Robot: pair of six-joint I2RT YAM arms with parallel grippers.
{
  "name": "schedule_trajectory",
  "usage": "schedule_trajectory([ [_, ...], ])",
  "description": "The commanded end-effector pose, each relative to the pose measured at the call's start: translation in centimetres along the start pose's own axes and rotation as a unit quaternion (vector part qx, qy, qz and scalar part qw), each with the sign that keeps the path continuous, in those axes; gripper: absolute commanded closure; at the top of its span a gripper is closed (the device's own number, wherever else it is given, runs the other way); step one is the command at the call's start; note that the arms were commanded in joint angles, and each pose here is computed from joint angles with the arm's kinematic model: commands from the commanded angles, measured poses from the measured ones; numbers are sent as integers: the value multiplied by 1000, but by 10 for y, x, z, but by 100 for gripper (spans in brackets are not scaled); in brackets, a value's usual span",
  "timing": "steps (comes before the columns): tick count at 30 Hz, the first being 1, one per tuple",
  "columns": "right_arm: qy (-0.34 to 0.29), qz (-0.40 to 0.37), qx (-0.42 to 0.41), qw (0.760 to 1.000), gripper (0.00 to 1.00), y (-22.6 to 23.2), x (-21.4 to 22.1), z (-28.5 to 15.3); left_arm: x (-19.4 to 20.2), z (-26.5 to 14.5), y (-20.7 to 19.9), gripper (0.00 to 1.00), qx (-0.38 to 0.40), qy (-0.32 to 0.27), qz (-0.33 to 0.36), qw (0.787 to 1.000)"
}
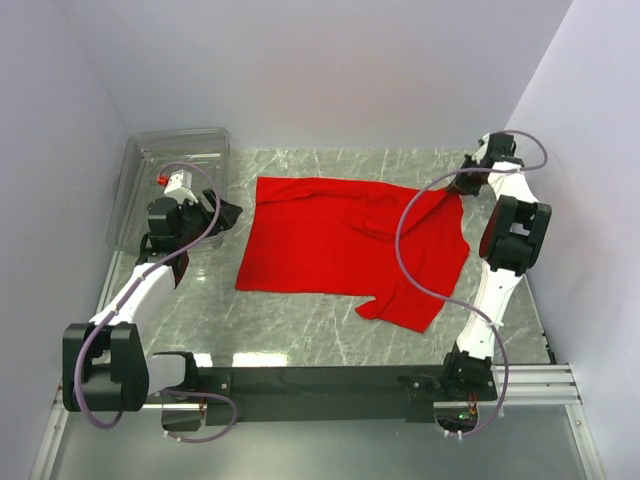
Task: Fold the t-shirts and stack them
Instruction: Smooth out the T-shirt at the center of the board.
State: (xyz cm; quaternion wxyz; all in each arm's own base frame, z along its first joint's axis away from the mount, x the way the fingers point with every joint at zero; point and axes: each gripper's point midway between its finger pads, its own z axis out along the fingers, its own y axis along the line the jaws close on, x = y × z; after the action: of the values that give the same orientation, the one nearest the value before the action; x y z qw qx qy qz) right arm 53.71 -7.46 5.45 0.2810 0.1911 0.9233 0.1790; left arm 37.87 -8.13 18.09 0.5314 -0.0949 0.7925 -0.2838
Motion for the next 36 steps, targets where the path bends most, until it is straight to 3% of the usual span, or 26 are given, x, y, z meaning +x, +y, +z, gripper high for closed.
schedule_trajectory([
  [1,-63,-21,1,998,100,8,-47,-15,-23,1,-13,20,22,-27,12,999],
  [9,-73,-63,22,995,100,-5,-60,-8,-20,1,-11,20,17,-23,14,999],
  [17,-70,-43,40,996,80,-16,-57,-2,-21,3,-12,20,20,-22,14,999],
  [27,-68,-27,14,997,72,-4,-58,-9,-18,6,-13,18,26,-12,9,1000],
  [32,-84,-54,4,995,66,5,-54,-31,-19,12,-21,17,37,-7,12,999],
  [36,-93,-109,-16,990,53,18,-44,-56,-16,19,-29,16,45,-2,16,999],
])
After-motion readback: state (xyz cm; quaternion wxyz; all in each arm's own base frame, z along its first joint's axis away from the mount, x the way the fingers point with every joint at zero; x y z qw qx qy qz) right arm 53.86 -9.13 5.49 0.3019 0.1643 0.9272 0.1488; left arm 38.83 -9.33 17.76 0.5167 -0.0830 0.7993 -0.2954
